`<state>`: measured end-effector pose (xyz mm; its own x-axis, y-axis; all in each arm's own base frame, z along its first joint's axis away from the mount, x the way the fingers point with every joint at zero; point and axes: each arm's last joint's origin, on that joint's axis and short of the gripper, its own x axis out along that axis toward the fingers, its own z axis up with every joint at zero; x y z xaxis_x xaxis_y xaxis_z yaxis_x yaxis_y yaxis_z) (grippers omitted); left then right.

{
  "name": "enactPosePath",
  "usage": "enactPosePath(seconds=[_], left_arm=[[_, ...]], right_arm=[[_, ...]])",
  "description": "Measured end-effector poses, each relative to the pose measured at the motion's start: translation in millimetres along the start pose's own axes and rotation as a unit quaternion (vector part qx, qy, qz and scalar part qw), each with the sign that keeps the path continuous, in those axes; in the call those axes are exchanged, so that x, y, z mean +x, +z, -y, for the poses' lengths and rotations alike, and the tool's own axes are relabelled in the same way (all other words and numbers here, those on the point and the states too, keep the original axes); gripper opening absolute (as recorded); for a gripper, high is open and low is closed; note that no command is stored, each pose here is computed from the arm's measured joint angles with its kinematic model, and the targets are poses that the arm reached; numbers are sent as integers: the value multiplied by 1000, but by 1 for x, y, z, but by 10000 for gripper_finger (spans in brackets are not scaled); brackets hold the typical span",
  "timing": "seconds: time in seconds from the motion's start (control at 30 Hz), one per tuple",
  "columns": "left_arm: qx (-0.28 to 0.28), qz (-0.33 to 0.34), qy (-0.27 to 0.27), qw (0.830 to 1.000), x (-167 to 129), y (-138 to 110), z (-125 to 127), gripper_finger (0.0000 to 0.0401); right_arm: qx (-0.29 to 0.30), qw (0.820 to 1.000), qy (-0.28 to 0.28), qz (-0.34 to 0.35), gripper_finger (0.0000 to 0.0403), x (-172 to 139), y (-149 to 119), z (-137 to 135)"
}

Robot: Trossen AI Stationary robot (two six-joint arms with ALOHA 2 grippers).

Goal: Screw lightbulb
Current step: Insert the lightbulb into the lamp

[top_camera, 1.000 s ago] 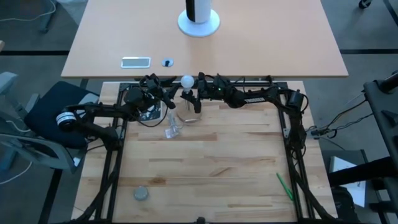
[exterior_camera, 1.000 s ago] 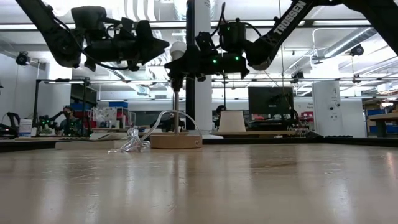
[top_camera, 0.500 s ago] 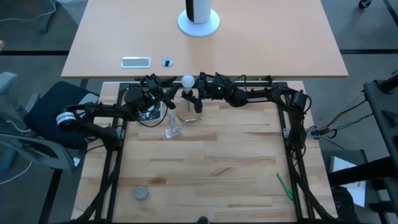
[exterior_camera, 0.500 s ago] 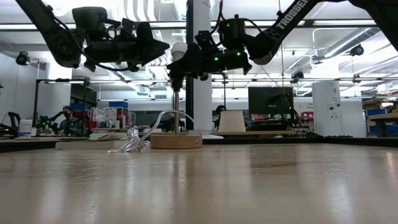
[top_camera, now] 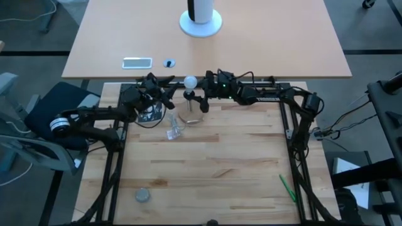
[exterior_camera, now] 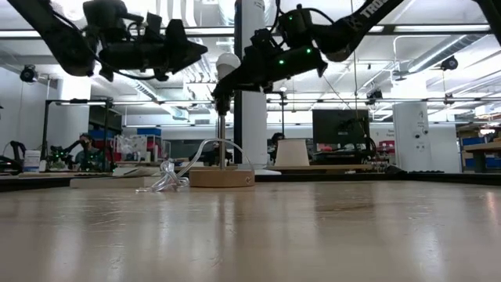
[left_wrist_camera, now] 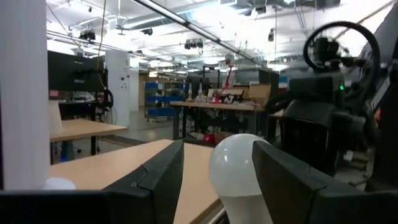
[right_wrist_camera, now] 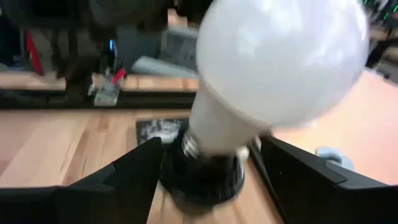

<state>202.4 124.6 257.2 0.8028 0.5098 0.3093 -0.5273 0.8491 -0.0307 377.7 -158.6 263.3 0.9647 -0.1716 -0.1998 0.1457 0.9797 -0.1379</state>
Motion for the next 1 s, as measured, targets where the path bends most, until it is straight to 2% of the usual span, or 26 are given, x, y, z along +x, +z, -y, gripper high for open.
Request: enactPosePath(seconds=[0.17,0.27,0.33,0.43,0.53,0.7,0.8,1.0], left_arm=[[36,-30,3,999,-9,10,-1,183],[72,-81,-12,994,-16,13,0,170],[91,-111,-17,990,-18,18,0,148],[102,-124,-20,987,-15,26,1,88],[120,-116,-26,986,-11,33,1,17],[123,-116,-38,985,-6,37,3,3],[117,-130,-69,982,-2,30,5,1],[119,-147,-72,979,4,18,6,0]], right_arm=[[-5,998,-17,-54,260,-13,2,3],[-11,993,-57,-105,250,-30,5,11],[-14,989,-93,-116,238,-40,9,19],[-16,988,-121,-95,205,-53,20,33],[-16,992,-111,-55,147,-57,29,38],[-32,997,-63,-26,21,-58,38,32],[-40,998,-51,-17,14,-54,40,25],[-54,997,-59,-15,2,-52,39,25]])
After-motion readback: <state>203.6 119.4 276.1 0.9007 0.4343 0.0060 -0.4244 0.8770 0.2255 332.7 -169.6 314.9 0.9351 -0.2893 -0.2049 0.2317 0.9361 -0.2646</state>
